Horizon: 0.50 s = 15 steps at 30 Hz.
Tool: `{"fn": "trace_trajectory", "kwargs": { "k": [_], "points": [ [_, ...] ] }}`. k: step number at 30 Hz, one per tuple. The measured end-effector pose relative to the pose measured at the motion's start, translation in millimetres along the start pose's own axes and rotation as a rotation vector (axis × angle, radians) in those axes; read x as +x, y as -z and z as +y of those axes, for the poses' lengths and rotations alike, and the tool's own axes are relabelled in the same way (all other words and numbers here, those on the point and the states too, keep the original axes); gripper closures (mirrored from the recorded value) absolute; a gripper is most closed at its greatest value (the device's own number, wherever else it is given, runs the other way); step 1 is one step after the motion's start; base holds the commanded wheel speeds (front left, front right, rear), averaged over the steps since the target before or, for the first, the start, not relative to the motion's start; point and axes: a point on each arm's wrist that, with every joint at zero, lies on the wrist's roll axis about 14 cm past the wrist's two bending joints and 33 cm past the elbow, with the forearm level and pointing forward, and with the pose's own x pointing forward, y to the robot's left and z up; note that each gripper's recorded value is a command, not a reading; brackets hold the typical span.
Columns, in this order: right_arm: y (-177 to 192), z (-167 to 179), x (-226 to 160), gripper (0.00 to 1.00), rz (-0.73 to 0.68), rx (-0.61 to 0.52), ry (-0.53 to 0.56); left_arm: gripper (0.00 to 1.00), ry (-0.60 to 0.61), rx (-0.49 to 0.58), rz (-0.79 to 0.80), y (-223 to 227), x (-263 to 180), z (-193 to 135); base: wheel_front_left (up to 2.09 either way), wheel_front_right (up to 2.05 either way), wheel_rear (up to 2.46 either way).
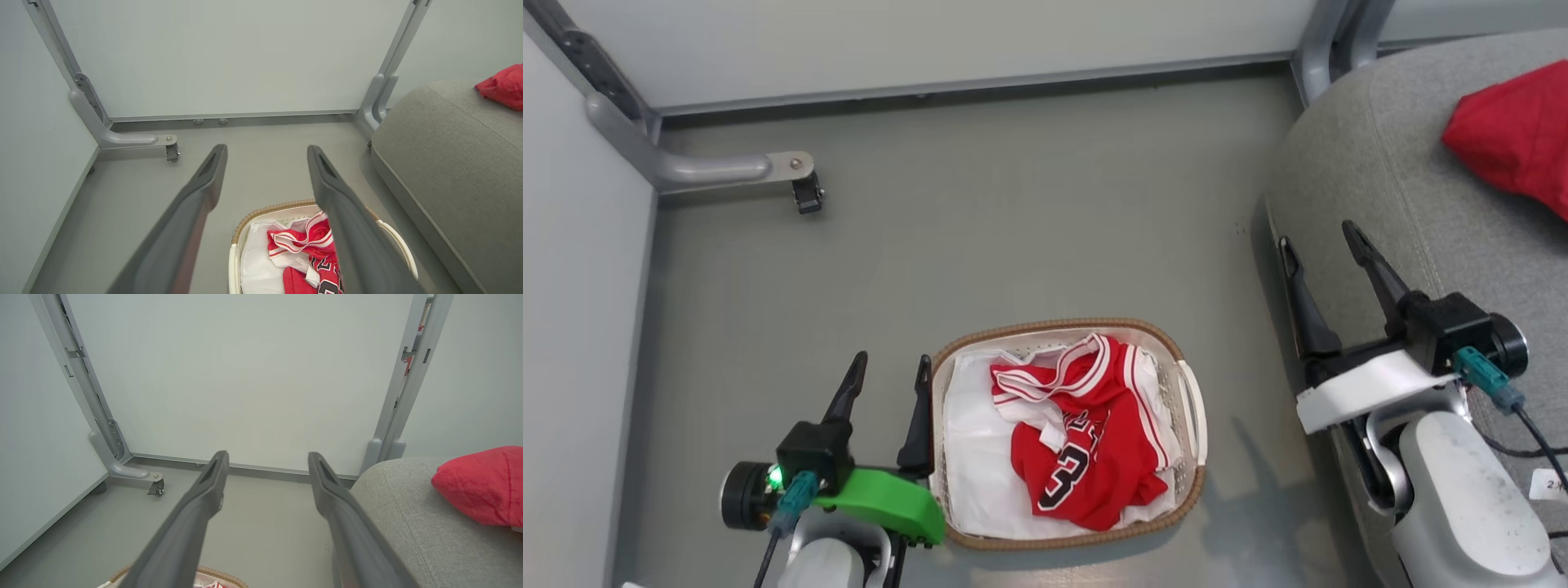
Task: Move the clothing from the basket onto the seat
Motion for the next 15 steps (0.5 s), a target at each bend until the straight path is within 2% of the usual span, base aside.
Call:
{"fn": "trace_trajectory", "kwargs": {
  "k": [15],
  "points": [
    [4, -32, 38, 0.00, -0.049, -0.011, 0.046, 0.00, 0.229, -0.010, 0.224, 83, 76, -57, 0.00, 0.00, 0.00]
  ]
}}
